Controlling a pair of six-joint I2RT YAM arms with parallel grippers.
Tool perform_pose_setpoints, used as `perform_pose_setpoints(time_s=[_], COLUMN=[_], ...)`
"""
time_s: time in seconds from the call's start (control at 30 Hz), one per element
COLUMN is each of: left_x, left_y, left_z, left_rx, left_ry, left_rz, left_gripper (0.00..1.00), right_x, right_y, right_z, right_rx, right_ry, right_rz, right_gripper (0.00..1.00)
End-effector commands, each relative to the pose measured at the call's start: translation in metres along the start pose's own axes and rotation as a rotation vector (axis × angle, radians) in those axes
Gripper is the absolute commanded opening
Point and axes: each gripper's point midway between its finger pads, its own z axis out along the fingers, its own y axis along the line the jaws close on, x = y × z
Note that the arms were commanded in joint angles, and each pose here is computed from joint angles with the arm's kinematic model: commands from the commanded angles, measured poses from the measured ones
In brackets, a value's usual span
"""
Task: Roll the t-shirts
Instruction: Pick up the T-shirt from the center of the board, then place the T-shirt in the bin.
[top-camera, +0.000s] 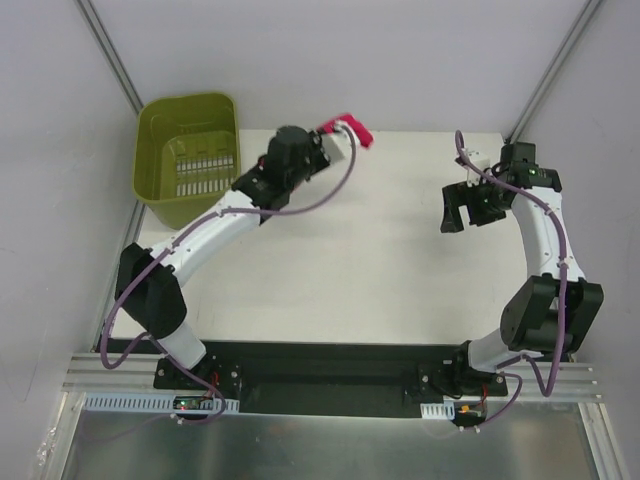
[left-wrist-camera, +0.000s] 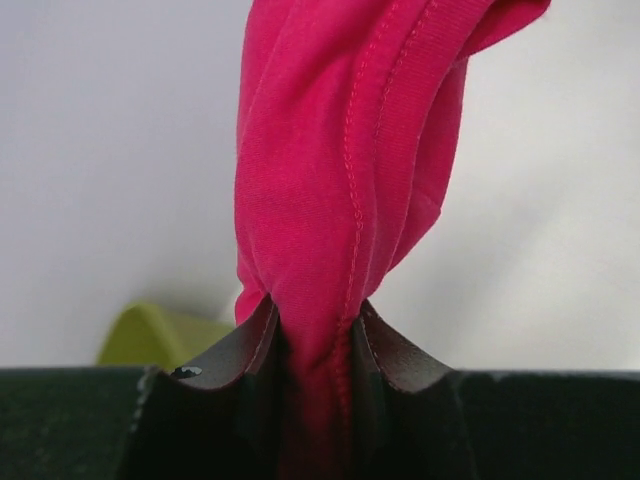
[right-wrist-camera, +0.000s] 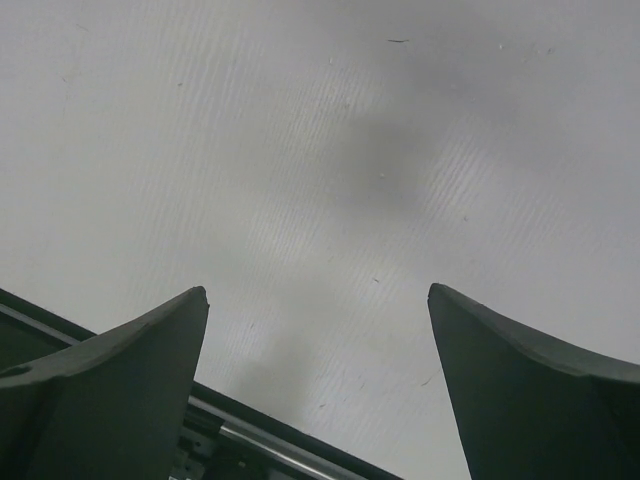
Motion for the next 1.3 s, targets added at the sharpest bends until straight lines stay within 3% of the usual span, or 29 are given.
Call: perform_pose_setpoints(time_s=[0.0, 0.1, 0.23, 0.43, 0.7, 0.9, 1.03, 1.27], left_x=[0.021, 0.051, 0.09, 0.16, 0.225, 0.262, 0.276, 0.297], left_y=[0.136, 0.187, 0.225, 0.266, 0.287, 0.284, 0.274, 0.245], left_z=[-0.02, -0.028, -0.04, -0.064, -0.074, -0.054, -0.039, -0.039], left_rx=[-0.365, -0.489, -0.593, -0.721, -0.796, -0.712, -0.524, -0.223], left_ry=[0.139, 0.208, 0.287, 0.405, 0.49, 0.495, 0.379, 0.251], left_rz=[-0.12, -0.15, -0.152, -0.253, -0.359, -0.376, -0.399, -0.218], left_gripper=[0.0, 0.0, 0.0, 0.0, 0.0, 0.0, 0.0, 0.0], right_x=[-0.005, -0.012, -0.022, -0.015, 0.004, 0.014, 0.022, 0.029], right_y=[0.002, 0.012, 0.012, 0.006, 0.01, 0.013, 0.015, 0.019], right_z=[0.004, 0.017, 0.032, 0.051, 0.059, 0.067, 0.073, 0.077], right_rx=[-0.005, -0.113, -0.152, -0.167, -0.181, -0.161, -0.155, -0.157], right_ry=[-0.008, -0.004, -0.021, 0.032, 0.129, 0.208, 0.25, 0.285], right_rz=[0.167, 0.214, 0.292, 0.314, 0.269, 0.164, 0.128, 0.085], right_gripper=[0.96, 0.96, 0.96, 0.96, 0.96, 0.96, 0.96, 0.96])
